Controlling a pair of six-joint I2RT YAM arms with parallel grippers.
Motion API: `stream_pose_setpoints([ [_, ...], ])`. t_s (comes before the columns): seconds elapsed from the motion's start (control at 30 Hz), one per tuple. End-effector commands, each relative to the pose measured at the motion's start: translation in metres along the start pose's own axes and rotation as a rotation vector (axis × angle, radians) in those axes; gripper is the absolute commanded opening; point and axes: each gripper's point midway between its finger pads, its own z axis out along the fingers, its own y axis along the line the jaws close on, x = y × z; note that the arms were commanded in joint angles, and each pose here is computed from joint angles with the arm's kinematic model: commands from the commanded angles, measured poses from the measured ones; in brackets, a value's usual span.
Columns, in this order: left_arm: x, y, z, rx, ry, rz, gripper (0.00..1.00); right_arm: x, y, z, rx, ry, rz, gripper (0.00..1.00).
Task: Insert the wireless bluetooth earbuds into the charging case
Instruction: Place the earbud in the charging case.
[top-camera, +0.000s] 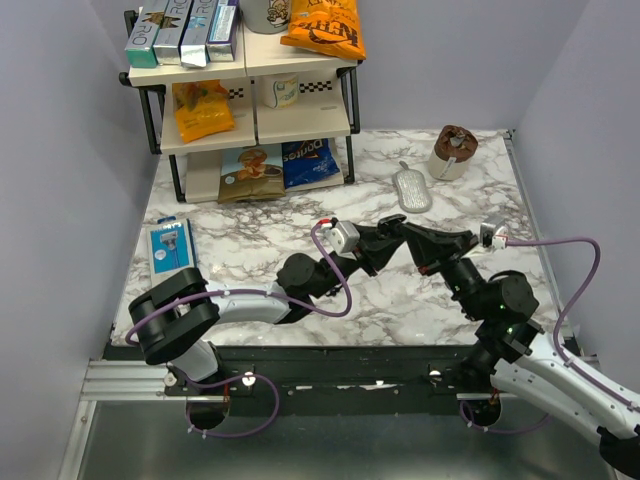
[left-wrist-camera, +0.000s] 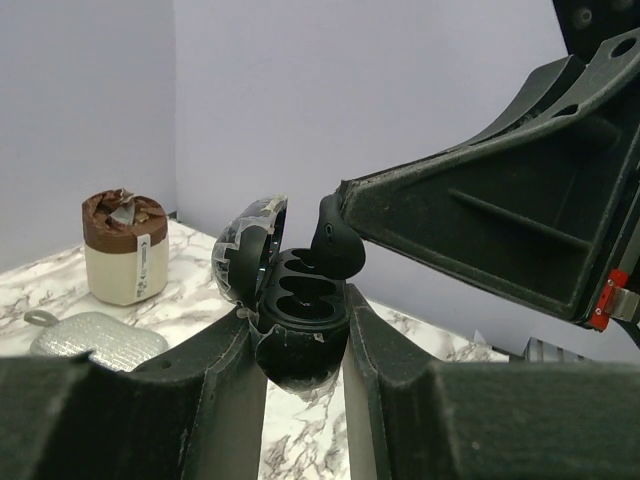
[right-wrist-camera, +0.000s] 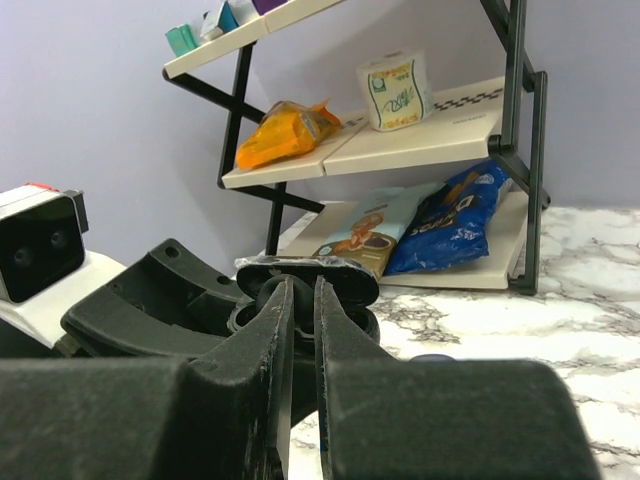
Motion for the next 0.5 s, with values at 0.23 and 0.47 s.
stream_pose_setpoints([
  [0.23,-0.0745,-0.0255,0.0052,0.094,-0.280,-0.033,0.00,-0.0099,-0.0059,-0.0034,0.034,-0.051,0.007,0.01],
  [0.47,-0.0772,-0.0257,0.0038,0.091,-0.286,-0.034,0.00,-0.0057,-0.0093,-0.0041,0.047,-0.041,0.000,0.01],
])
